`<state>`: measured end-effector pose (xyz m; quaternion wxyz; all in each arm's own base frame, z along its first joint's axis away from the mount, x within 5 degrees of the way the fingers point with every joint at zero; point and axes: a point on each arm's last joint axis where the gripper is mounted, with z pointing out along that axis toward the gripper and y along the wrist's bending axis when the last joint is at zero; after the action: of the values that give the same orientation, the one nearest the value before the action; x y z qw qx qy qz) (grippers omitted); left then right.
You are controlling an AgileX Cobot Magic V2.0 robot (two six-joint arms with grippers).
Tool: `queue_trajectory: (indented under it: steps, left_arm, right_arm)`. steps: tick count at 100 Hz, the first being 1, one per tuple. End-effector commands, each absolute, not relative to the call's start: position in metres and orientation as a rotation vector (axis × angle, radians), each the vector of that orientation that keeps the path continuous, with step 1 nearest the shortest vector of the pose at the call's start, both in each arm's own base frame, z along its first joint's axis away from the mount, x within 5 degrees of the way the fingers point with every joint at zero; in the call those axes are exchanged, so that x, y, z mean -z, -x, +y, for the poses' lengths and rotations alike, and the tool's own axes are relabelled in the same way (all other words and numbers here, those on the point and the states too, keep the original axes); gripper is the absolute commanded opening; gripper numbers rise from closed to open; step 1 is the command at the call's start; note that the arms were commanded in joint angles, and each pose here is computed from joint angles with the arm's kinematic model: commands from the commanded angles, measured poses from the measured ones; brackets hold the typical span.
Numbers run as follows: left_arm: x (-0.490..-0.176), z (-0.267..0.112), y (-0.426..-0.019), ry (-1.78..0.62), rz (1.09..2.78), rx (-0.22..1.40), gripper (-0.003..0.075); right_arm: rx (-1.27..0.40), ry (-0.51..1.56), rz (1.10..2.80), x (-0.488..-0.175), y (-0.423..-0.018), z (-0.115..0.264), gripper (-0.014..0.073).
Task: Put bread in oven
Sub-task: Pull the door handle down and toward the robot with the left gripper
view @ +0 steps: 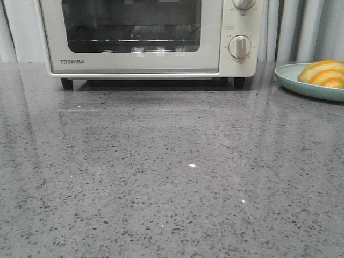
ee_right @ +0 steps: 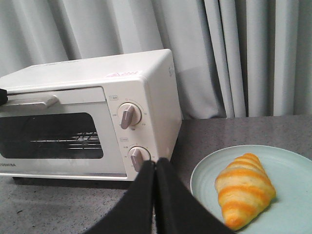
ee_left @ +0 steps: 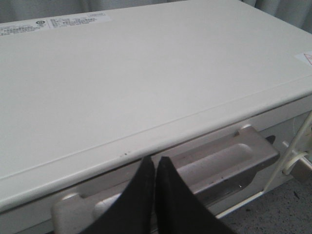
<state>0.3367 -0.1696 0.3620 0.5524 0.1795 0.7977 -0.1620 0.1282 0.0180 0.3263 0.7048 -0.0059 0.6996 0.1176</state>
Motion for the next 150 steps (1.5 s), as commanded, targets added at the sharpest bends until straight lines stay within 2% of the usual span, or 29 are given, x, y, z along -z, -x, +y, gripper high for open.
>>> queue_trajectory:
  steps: [1,20,61,75,87,101,122,138,150]
  left_arm:
    - [-0.386,-0.167,-0.33,-0.415,1.814,0.391,-0.0022]
    - [-0.371,-0.167,-0.33,-0.48,1.903,0.352,-0.0022]
    - [-0.374,-0.155,-0.3,-0.507,1.974,0.365,-0.0022]
    - [-0.353,-0.147,-0.285,-0.518,2.034,0.357,-0.0022]
    - [-0.321,-0.144,-0.274,-0.505,2.133,0.376,-0.0022]
    - [-0.294,-0.139,-0.268,-0.48,2.165,0.369,-0.0022]
    - [-0.275,-0.136,-0.261,-0.473,2.216,0.366,-0.0022]
    - [-0.271,-0.135,-0.257,-0.486,2.262,0.372,-0.0022]
    - [-0.289,-0.131,-0.249,-0.466,2.194,0.39,-0.0022]
  right_arm:
    - [-0.29,0.045,1.515,-0.337,-0.128,0.021,-0.0048]
    - [-0.29,0.045,1.515,-0.337,-0.128,0.021,-0.0048]
    - [-0.296,0.049,1.512,-0.337,-0.128,0.022,-0.0048]
    - [-0.297,0.05,1.511,-0.337,-0.128,0.022,-0.0048]
    - [-0.306,0.059,1.505,-0.338,-0.128,0.023,-0.0048]
    - [-0.312,0.065,1.501,-0.338,-0.128,0.024,-0.0048]
    - [-0.312,0.065,1.501,-0.338,-0.128,0.024,-0.0048]
    - [-0.33,0.082,1.489,-0.339,-0.127,0.026,-0.0048]
    - [-0.356,0.108,1.471,-0.341,-0.126,0.028,-0.0048]
